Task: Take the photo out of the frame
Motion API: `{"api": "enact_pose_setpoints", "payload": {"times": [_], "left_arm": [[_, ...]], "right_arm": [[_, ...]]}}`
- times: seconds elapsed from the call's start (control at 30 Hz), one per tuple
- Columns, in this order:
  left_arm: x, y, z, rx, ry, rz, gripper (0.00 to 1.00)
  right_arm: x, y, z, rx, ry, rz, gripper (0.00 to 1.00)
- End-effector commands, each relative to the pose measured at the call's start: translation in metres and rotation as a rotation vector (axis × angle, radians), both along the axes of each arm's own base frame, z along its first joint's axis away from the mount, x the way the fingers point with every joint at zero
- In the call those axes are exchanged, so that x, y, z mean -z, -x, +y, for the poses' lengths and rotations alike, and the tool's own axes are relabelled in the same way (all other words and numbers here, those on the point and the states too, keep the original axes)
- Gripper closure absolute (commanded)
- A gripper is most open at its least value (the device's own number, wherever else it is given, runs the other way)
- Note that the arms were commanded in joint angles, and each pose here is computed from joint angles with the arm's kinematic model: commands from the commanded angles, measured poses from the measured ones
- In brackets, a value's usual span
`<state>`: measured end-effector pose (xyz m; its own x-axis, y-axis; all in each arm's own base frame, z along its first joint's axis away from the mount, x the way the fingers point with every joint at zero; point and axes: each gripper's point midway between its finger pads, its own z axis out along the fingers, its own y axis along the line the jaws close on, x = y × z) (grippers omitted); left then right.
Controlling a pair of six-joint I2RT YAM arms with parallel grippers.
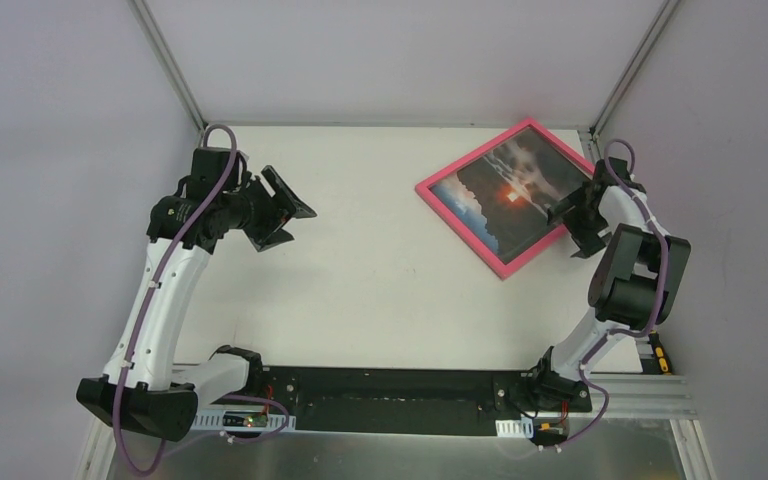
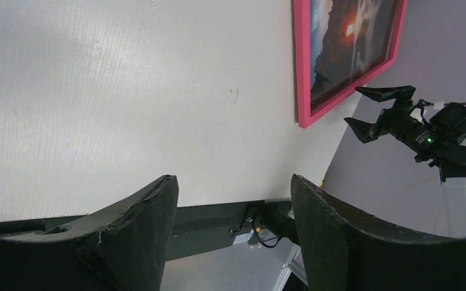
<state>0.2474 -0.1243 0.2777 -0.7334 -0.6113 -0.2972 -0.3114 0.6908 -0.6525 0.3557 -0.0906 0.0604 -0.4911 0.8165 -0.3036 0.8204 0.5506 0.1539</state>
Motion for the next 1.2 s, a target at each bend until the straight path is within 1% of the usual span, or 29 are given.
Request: {"api": "enact_pose_setpoints", "payload": {"times": [0.0,0.03,0.07,0.17,0.33,0.4,0.5,0.57,0.6,0.7,0.9,0.93,0.97,1.07,1.1,1.13,1.17], "left_arm": [[0.006,0.0,-0.002,0.019,0.004,0.032,0.31],[0.006,-0.002,-0.003,0.023,0.003,0.033,0.31],[0.006,-0.002,-0.003,0.025,0.005,0.033,0.31],[0.005,-0.004,-0.003,0.028,0.003,0.025,0.31],[0.004,-0.001,-0.001,0.028,-0.009,0.011,0.31],[0.003,-0.001,-0.001,0.027,-0.011,0.006,0.3],[0.004,0.0,-0.001,0.029,-0.009,0.007,0.3],[0.005,0.0,-0.001,0.028,-0.01,0.011,0.3],[0.005,0.0,0.0,0.024,-0.009,0.011,0.3],[0.005,0.0,0.0,0.022,-0.011,0.009,0.3],[0.004,0.0,0.001,0.021,-0.013,0.003,0.3],[0.003,0.001,0.001,0.021,-0.012,0.001,0.3],[0.003,0.001,0.0,0.021,-0.01,0.001,0.3],[-0.001,0.003,-0.001,0.027,0.002,-0.006,0.3],[-0.002,0.004,-0.002,0.028,0.005,-0.01,0.3],[-0.003,0.005,-0.002,0.032,0.008,-0.012,0.3],[-0.002,0.005,-0.002,0.033,0.009,-0.009,0.3]], "right_arm": [[0.003,0.005,0.016,-0.007,-0.091,0.037,0.03],[0.007,0.005,0.017,-0.002,-0.095,0.041,0.04],[0.011,0.004,0.024,-0.008,-0.131,0.038,0.06],[0.023,0.006,0.026,0.009,-0.148,0.06,0.14],[0.03,0.007,0.029,0.029,-0.168,0.066,0.4],[0.026,0.006,0.029,0.039,-0.17,0.064,0.45],[0.007,0.002,0.028,0.053,-0.166,0.038,0.52],[-0.006,-0.002,0.028,0.056,-0.167,0.01,0.59],[-0.012,-0.004,0.028,0.056,-0.165,0.001,0.61],[-0.033,-0.008,0.025,0.066,-0.158,-0.01,0.71],[-0.075,-0.009,0.031,0.099,-0.183,-0.066,0.81],[-0.077,-0.01,0.031,0.095,-0.186,-0.072,0.81],[-0.078,-0.009,0.032,0.092,-0.191,-0.071,0.74],[-0.071,-0.003,0.036,0.093,-0.206,-0.036,0.41],[-0.066,0.0,0.037,0.096,-0.213,-0.028,0.32],[-0.061,0.001,0.039,0.093,-0.216,-0.025,0.26],[-0.053,0.004,0.039,0.095,-0.215,-0.011,0.22]]}}
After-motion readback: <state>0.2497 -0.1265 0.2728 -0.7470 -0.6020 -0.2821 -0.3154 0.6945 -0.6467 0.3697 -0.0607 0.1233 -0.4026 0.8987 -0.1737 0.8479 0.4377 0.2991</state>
